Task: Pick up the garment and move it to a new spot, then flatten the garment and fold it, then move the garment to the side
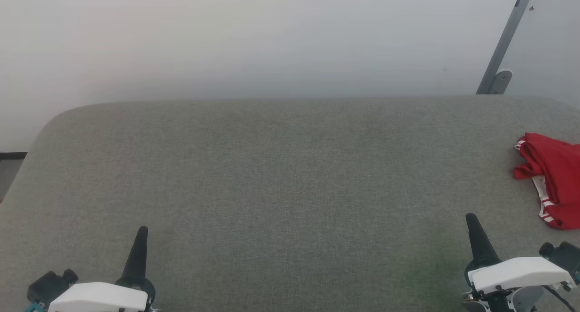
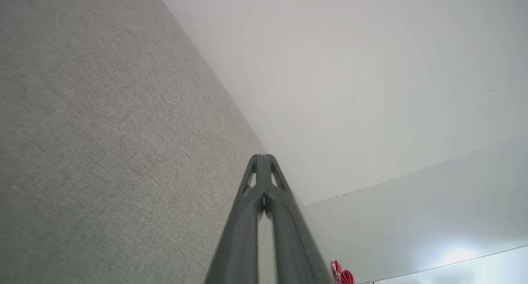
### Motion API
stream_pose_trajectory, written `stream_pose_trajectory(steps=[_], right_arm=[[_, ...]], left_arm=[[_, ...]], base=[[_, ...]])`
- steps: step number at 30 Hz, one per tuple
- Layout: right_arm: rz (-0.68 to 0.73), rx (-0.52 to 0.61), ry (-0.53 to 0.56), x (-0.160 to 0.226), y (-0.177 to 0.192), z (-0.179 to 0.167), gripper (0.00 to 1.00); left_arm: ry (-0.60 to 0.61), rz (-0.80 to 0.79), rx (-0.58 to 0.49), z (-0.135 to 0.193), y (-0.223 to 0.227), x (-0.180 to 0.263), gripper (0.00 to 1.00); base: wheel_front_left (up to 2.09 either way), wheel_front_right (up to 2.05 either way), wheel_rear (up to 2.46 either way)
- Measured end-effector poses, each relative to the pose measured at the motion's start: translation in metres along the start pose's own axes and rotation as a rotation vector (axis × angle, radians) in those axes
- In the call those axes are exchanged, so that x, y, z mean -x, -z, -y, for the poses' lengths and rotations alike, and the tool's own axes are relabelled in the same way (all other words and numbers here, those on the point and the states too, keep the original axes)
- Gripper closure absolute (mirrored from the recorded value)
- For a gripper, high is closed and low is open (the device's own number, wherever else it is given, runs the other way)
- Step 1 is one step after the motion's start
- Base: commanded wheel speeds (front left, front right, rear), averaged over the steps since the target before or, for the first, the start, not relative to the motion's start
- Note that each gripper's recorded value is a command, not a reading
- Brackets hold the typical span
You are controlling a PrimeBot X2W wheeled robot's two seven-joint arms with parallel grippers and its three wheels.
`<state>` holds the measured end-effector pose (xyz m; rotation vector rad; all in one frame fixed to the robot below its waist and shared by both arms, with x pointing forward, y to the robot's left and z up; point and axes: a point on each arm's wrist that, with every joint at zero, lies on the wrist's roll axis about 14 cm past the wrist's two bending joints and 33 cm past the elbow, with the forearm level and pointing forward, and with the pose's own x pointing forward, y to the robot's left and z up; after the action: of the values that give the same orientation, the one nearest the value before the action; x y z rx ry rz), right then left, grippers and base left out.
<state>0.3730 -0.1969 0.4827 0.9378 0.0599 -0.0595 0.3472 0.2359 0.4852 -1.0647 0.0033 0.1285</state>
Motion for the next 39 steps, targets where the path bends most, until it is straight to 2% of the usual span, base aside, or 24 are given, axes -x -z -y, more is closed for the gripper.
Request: stream_pose_trajectory(steps=[21,39], right_arm=[[-0.001,-0.246,-0.016,-0.005,-0.005,-0.005,1.00],[-0.002,-0.415,-0.039,-0.009,-0.010,-0.011,1.00]], left_arm=[[0.023,-0.031,0.199,0.013,0.010,-0.013,1.00],[0.045,-0.052,0.327,0.023,0.015,-0.023,1.00]], base=[[0.00,0.00,0.00],[0.00,0.00,0.00]])
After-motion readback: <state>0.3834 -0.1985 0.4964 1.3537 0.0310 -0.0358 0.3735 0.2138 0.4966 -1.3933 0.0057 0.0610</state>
